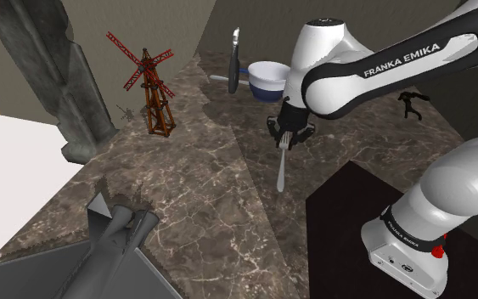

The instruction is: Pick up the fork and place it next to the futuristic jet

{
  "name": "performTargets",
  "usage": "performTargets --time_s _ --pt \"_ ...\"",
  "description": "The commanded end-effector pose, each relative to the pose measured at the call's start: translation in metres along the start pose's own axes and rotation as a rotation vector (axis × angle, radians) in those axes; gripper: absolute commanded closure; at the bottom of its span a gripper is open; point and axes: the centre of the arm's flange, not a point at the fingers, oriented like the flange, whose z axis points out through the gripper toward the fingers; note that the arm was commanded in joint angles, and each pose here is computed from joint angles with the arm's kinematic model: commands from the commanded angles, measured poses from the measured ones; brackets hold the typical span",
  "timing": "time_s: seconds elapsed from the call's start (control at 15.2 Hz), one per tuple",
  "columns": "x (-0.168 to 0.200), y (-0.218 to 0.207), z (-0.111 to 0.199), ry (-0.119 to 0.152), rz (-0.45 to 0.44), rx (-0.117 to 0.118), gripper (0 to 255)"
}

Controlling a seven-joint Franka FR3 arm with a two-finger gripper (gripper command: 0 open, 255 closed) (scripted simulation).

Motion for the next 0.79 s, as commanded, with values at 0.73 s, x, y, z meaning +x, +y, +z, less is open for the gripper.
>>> performTargets --time_s 0.73 --pt "0.004 -0.002 -0.068 0.000 0.000 0.000 255"
